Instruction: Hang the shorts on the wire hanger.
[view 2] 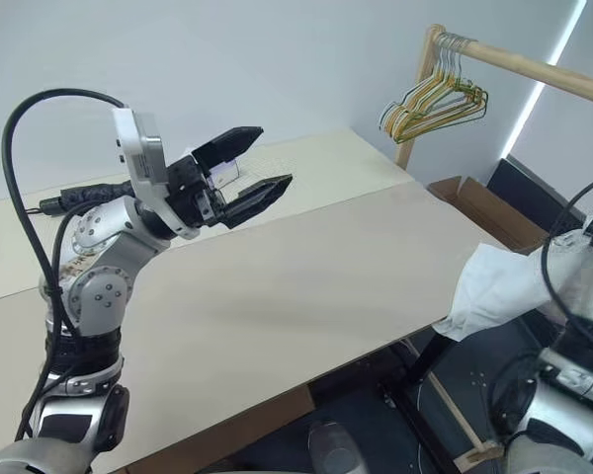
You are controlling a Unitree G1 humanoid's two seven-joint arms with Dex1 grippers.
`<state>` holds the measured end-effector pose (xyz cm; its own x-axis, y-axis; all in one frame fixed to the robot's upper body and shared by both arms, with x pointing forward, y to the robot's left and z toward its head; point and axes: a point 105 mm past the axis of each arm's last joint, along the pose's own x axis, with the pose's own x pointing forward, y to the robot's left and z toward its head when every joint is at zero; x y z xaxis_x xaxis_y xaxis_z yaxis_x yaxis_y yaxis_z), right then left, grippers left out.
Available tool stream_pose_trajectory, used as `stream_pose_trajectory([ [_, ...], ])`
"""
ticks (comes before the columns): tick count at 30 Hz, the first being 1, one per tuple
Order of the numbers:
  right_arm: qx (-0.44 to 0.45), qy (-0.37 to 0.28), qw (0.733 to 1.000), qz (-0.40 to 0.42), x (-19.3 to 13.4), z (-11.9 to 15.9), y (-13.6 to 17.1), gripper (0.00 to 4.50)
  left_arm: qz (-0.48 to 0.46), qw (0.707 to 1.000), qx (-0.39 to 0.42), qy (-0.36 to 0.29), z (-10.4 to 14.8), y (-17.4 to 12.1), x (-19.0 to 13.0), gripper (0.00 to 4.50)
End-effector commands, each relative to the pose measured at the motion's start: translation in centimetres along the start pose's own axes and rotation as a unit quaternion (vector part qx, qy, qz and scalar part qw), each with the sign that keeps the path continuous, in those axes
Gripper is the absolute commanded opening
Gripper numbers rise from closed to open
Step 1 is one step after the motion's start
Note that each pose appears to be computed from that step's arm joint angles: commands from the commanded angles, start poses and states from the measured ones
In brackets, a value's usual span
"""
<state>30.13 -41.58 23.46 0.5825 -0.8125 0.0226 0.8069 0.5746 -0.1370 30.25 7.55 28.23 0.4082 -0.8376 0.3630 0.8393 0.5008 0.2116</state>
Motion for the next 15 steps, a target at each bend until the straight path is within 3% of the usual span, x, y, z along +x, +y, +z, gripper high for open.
stream_pose_trajectory([
  [1, -0.014, -0.125, 0.991, -0.043, -2.1, 3.1, 0.4, 4.46, 0.028, 0.999, 0.029, -0.015, 0.7, 0.7, -0.2, 4.50],
  [4, -0.046, -0.232, 0.970, -0.055, -4.0, 4.8, 1.3, 4.46, 0.048, 0.998, 0.036, -0.021, 0.5, 1.1, -0.4, 4.50],
  [6, -0.043, -0.307, 0.951, -0.004, -5.8, 6.4, 3.2, 4.46, 0.071, 0.996, 0.049, -0.021, 0.2, 1.6, -0.8, 4.50],
  [8, -0.030, -0.343, 0.932, 0.115, -7.6, 7.1, 6.5, 4.46, 0.080, 0.994, 0.070, -0.003, -0.6, 2.0, -1.4, 4.50],
  [10, 0.002, -0.332, 0.903, 0.272, -9.8, 6.9, 10.3, 4.46, 0.048, 0.995, 0.068, 0.056, -2.2, 1.8, -2.4, 4.50],
  [12, 0.012, -0.307, 0.866, 0.394, -11.7, 6.4, 12.8, 4.46, 0.023, 0.994, 0.063, 0.082, -3.0, 1.5, -3.4, 4.50],
  [15, 0.003, -0.271, 0.752, 0.600, -16.2, 5.3, 16.9, 4.46, 0.030, 0.986, 0.081, 0.142, -4.5, 1.2, -6.2, 4.50],
])
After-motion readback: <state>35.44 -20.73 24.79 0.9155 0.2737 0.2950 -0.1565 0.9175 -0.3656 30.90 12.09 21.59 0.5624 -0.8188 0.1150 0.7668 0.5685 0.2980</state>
